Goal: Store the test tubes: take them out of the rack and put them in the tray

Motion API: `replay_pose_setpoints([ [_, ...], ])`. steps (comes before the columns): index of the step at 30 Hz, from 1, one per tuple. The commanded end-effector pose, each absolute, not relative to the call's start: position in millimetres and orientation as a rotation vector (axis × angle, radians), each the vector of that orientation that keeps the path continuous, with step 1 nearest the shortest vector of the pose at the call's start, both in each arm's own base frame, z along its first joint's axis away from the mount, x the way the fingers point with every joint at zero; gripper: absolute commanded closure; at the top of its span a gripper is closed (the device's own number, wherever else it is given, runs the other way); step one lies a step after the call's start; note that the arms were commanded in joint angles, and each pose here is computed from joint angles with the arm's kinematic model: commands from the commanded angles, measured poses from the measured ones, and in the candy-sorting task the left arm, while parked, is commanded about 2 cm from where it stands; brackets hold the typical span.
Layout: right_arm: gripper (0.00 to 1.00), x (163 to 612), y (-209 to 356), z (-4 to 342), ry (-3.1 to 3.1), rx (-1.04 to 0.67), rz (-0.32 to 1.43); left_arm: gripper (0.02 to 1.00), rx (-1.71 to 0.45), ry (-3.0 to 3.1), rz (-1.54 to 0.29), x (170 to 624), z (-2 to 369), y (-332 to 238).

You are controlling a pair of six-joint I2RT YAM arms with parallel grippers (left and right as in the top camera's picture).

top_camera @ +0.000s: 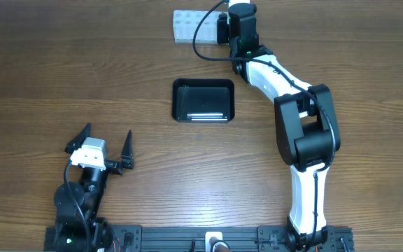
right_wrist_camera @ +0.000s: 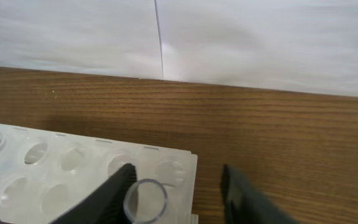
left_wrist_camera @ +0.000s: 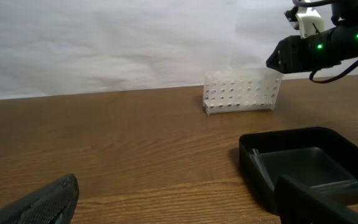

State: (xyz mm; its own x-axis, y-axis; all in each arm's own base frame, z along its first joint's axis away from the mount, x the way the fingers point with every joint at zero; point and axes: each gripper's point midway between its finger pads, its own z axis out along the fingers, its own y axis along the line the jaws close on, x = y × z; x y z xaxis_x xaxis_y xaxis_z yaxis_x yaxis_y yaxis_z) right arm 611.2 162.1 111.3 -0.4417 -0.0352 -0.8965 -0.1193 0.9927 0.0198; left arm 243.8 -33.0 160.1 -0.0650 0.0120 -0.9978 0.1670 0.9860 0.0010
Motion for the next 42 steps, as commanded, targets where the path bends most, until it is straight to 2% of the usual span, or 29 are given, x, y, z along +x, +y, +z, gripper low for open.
replay_pose_setpoints([
  [1,0.737,615.6,165.9,116.5,2.014,-0.112,0.110,0.018,0.153,1.633,-0.127,243.6,158.3,-34.2],
  [10,0.794,615.1,168.6,116.4,2.014,-0.121,0.124,0.018,0.153,1.633,-0.127,243.6,158.3,-34.2],
  [24,0.943,615.2,169.5,117.1,2.012,-0.123,0.129,0.018,0.153,1.633,-0.127,243.6,158.3,-34.2],
  [33,0.991,615.3,175.2,122.0,1.993,-0.128,0.137,0.020,0.153,1.633,-0.127,243.6,158.3,-34.2],
  [38,0.989,610.3,173.9,166.0,1.941,-0.121,0.149,0.018,0.153,1.633,-0.127,243.6,158.3,-34.2],
  [42,0.987,599.8,170.4,231.1,1.847,-0.107,0.168,0.018,0.153,1.633,-0.127,243.6,158.3,-34.2],
])
